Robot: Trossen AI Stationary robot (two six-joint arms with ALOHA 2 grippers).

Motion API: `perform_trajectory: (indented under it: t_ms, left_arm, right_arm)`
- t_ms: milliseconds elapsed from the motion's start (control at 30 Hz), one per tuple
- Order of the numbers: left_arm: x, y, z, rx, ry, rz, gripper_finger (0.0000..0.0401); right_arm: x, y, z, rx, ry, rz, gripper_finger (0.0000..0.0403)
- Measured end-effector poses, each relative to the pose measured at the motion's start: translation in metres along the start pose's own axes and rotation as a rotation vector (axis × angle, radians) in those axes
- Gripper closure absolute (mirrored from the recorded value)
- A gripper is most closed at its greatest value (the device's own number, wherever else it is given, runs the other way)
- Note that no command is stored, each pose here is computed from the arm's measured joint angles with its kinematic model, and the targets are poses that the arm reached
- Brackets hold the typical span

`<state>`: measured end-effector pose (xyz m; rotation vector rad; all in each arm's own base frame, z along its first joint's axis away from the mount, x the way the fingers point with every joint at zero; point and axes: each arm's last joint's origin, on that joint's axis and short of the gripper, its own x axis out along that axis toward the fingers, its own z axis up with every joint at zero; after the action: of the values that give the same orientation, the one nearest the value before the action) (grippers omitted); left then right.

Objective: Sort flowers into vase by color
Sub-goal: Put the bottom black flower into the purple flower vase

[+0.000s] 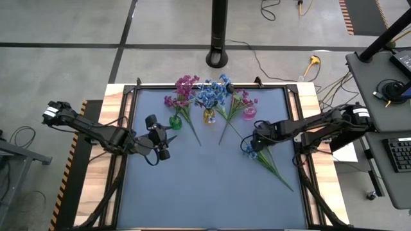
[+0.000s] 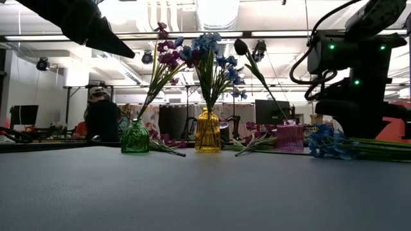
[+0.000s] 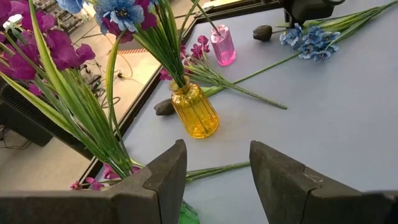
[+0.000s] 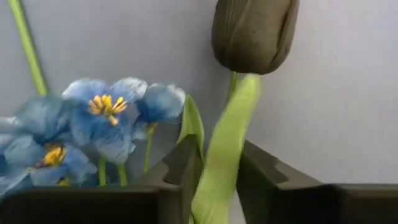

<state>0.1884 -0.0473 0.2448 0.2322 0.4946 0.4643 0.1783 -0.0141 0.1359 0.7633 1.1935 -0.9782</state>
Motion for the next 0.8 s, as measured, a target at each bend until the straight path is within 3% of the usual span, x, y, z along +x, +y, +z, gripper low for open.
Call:
perform_trajectory:
  t_ms: [200, 467, 567, 800]
  left_arm:
    - [0.0, 0.0, 0.0, 0.0, 0.0, 0.0, 0.0241]
    - [0.0, 0.0, 0.0, -0.001, -0.001, 0.0, 0.0241]
    - [0.0, 0.0, 0.0, -0.003, -0.003, 0.0, 0.0241]
    - [0.0, 0.0, 0.001, -0.005, -0.005, 0.0, 0.0241]
  right_arm:
    - [0.0, -0.001, 0.001, -0.001, -0.025, -0.016, 0.0387]
    - [-0.007, -0.002, 0.001, 0.001, -0.033, 0.0, 0.0389]
    - [-0.018, 0.0, 0.006, -0.003, -0.062, 0.056, 0.039]
    - [-0.061, 0.002, 0.019, -0.029, -0.244, 0.189, 0.039]
